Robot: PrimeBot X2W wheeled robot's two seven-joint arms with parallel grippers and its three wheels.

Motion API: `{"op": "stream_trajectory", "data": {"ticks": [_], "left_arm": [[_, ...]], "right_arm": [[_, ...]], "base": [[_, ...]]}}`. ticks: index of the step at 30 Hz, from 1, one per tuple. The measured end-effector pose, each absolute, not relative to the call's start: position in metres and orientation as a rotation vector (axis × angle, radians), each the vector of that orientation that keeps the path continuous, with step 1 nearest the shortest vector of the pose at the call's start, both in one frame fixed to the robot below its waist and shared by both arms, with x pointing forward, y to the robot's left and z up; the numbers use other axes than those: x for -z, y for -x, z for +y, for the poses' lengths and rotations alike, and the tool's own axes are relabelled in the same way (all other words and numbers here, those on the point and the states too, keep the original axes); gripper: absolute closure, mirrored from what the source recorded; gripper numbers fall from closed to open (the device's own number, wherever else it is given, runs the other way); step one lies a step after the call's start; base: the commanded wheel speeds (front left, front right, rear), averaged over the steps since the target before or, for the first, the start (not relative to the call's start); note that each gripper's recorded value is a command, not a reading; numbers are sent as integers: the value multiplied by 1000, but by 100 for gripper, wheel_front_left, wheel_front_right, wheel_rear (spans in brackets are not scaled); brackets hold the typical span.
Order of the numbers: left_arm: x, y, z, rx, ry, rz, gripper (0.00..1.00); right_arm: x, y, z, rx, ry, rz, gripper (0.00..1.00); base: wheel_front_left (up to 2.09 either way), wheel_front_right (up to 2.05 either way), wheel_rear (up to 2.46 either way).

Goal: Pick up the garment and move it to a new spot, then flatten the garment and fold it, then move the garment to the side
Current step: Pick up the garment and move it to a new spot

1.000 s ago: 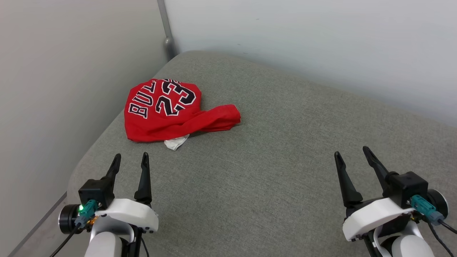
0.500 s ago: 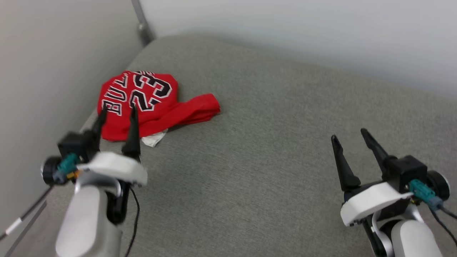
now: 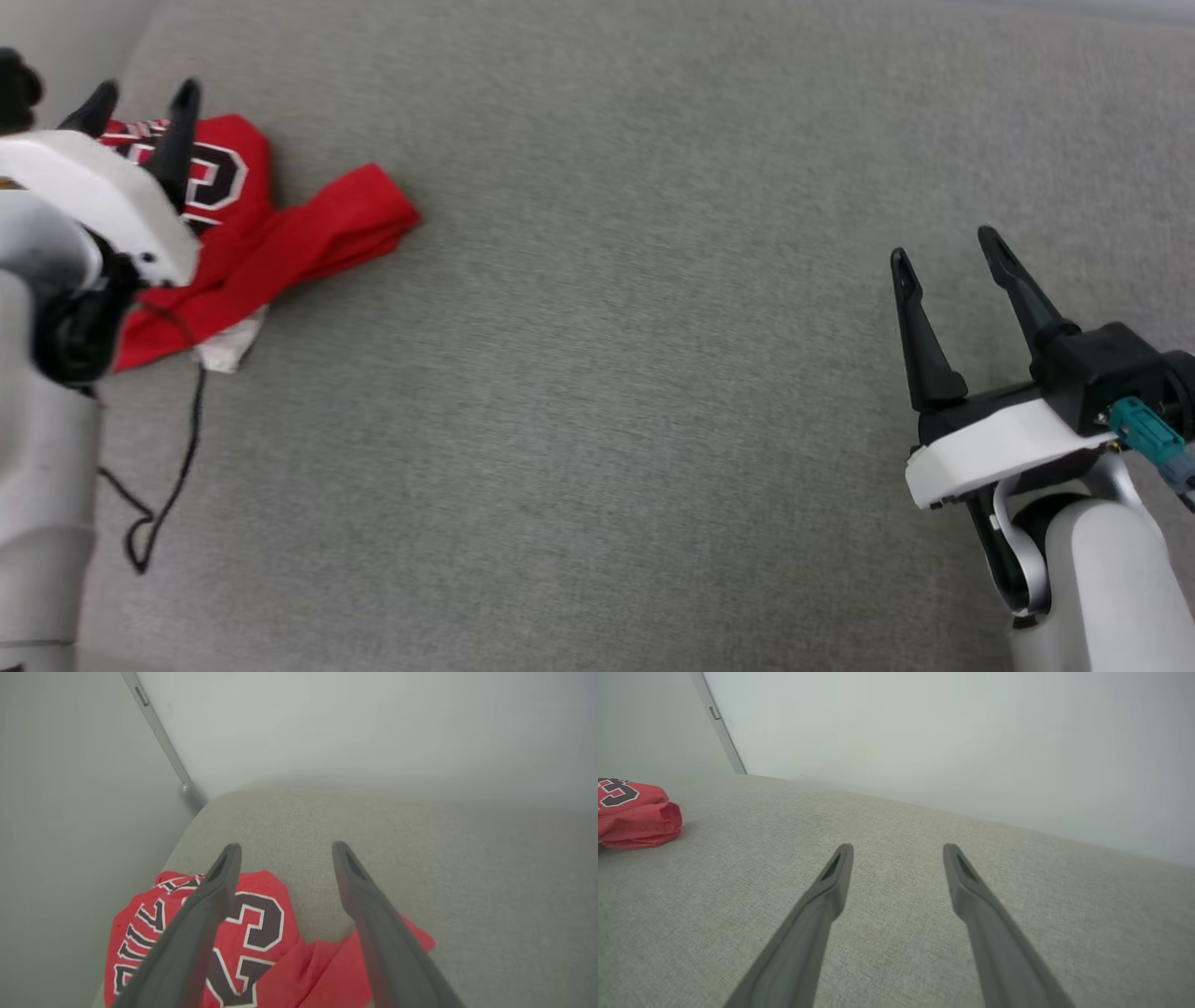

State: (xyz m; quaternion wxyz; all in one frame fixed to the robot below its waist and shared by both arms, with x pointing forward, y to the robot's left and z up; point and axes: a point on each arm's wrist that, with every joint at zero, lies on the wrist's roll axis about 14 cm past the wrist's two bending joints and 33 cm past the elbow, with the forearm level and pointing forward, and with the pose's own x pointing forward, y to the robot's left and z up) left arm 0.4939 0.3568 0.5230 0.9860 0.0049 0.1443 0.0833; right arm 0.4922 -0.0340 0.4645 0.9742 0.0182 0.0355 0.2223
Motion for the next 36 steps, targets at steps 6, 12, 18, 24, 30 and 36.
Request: {"op": "stream_trajectory", "data": {"ticks": [6,12,18,24,30,36], "left_arm": [[-438,-487,381,-214,36,666,0],[-370,-459,383,-254,159,961,0],[-357,-454,379,-269,268,1065,68],[-368,-454,380,-278,219,1002,100],[-415,-466,393,-309,122,774,100],[-527,-483,395,-303,-3,320,100]], "right_arm": [[-437,-500,-60,-381,-47,116,0],[-410,-499,-77,-341,-44,177,0],[-409,-498,-81,-332,-52,178,0],[-422,-496,-84,-323,-46,152,0],[-440,-485,-84,-325,-50,128,0],[-473,-461,-84,-326,-56,77,0]], "base": [[0,0,0],[0,0,0],[0,0,0],[0,0,0],[0,0,0],[0,0,0]]}}
